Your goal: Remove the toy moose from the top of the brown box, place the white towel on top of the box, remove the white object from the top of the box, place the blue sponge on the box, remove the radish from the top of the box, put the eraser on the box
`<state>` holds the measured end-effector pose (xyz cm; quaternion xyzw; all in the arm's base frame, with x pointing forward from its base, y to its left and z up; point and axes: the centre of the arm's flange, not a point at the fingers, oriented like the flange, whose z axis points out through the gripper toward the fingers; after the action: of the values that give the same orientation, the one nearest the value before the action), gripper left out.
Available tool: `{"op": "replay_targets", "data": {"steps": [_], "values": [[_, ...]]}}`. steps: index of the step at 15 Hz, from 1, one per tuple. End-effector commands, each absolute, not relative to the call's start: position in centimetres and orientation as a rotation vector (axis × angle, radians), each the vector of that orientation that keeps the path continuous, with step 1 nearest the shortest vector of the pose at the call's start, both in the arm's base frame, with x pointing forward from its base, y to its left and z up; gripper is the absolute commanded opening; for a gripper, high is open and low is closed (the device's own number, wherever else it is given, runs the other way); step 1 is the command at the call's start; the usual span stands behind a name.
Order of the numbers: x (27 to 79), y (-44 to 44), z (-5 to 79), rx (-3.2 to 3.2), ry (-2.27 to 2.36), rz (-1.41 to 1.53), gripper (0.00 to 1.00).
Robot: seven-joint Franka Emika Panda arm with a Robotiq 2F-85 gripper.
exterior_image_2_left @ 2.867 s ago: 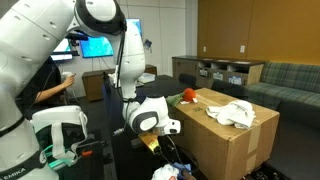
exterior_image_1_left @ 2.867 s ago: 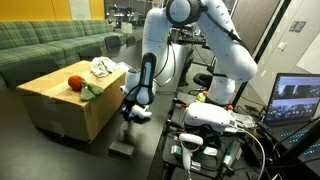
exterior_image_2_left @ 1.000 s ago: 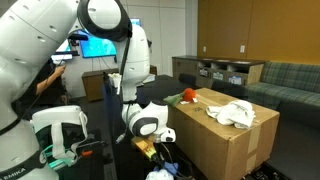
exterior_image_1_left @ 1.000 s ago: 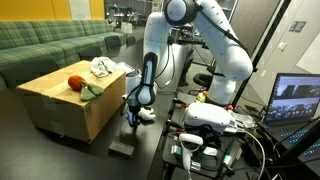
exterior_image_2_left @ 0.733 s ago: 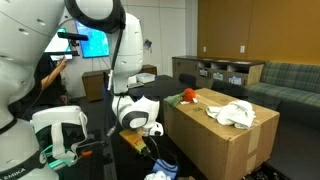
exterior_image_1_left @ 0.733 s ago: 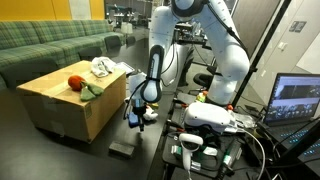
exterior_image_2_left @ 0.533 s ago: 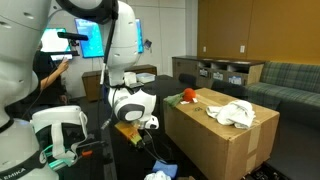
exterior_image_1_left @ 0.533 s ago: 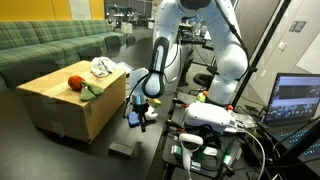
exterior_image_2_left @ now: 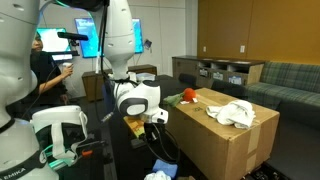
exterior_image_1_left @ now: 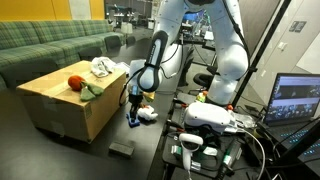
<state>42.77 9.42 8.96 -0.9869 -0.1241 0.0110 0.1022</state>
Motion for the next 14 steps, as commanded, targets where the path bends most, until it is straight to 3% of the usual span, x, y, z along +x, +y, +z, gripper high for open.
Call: {"op": "replay_targets", "data": {"steps": [1,5,14], "values": [[44.7,8.2,8.1,-3.018,-0.119,-0.067,0.70],[45.4,6.0,6.9,-3.124,0.153,-0.140,0.99],[44.5,5.7,4.1,-3.258,0.580,-0.067,1.00]]}}
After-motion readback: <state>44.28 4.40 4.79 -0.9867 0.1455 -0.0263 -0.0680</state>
